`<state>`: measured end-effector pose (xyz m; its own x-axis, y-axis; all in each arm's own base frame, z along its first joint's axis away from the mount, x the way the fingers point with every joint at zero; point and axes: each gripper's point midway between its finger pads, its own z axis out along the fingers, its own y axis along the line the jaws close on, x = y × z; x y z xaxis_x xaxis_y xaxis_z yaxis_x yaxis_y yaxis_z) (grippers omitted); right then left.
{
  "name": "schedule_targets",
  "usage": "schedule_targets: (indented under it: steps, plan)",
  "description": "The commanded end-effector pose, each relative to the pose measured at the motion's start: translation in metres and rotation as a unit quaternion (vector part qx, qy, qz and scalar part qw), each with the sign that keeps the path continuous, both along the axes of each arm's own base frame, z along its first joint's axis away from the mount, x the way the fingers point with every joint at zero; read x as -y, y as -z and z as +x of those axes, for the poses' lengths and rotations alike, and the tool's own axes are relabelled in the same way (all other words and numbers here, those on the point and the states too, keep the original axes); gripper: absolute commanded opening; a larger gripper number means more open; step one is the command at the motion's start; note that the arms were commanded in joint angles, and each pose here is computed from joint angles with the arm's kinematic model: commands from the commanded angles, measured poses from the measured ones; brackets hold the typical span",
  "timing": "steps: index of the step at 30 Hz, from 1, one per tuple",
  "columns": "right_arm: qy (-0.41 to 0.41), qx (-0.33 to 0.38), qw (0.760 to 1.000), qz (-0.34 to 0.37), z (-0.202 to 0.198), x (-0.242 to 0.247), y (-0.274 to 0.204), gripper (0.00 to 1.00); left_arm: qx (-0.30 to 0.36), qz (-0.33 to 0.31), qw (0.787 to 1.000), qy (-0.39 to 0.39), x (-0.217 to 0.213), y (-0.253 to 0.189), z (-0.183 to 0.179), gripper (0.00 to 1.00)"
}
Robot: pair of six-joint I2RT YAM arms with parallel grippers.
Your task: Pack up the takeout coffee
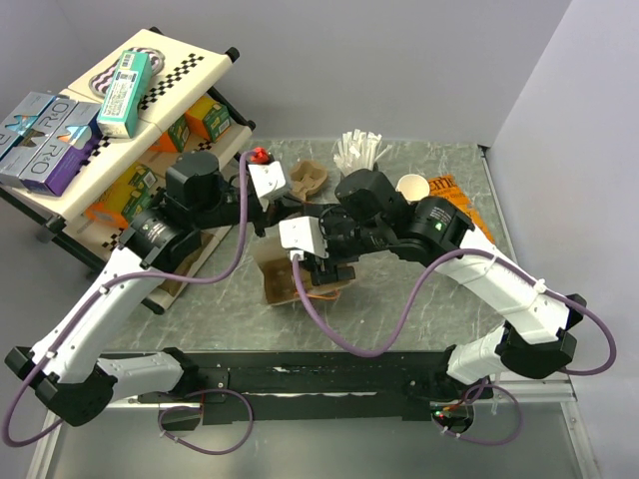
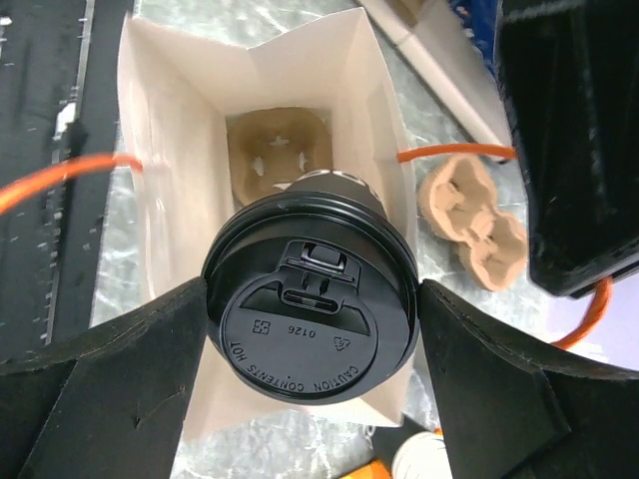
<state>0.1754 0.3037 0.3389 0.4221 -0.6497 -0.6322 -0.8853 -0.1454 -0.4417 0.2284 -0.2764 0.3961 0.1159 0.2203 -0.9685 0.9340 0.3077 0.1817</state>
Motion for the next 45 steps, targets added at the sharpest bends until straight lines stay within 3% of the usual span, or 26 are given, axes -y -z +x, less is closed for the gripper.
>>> schedule_targets:
  steps: [1,5,11,18,26,35,45]
  plan:
    - [0.029,0.049,0.998,0.019,0.019,-0.007,-0.014,0.00,0.108,-0.004,0.994,-0.017,-0.009,-0.043,0.006,0.01]
    - [0.034,0.057,0.998,0.014,0.024,-0.008,-0.005,0.00,0.144,0.020,0.989,-0.007,-0.009,-0.034,0.004,0.01]
    - [0.023,0.032,0.999,-0.012,0.016,-0.004,0.034,0.00,0.090,0.031,0.995,0.015,-0.001,0.017,-0.008,0.01]
    - [0.009,0.005,0.999,-0.031,0.002,-0.003,0.062,0.00,0.055,0.015,0.998,0.031,0.011,0.030,-0.023,0.01]
    - [-0.030,0.071,0.995,-0.065,-0.019,-0.006,0.079,0.00,0.012,-0.044,0.999,-0.002,0.013,-0.004,-0.021,0.01]
    - [-0.017,0.120,0.989,-0.090,-0.011,-0.006,0.096,0.00,-0.106,-0.073,0.991,0.022,0.017,0.021,-0.047,0.01]
    - [0.006,0.171,0.980,-0.099,0.007,-0.012,0.090,0.00,-0.118,-0.095,0.988,0.022,0.019,0.015,-0.048,0.01]
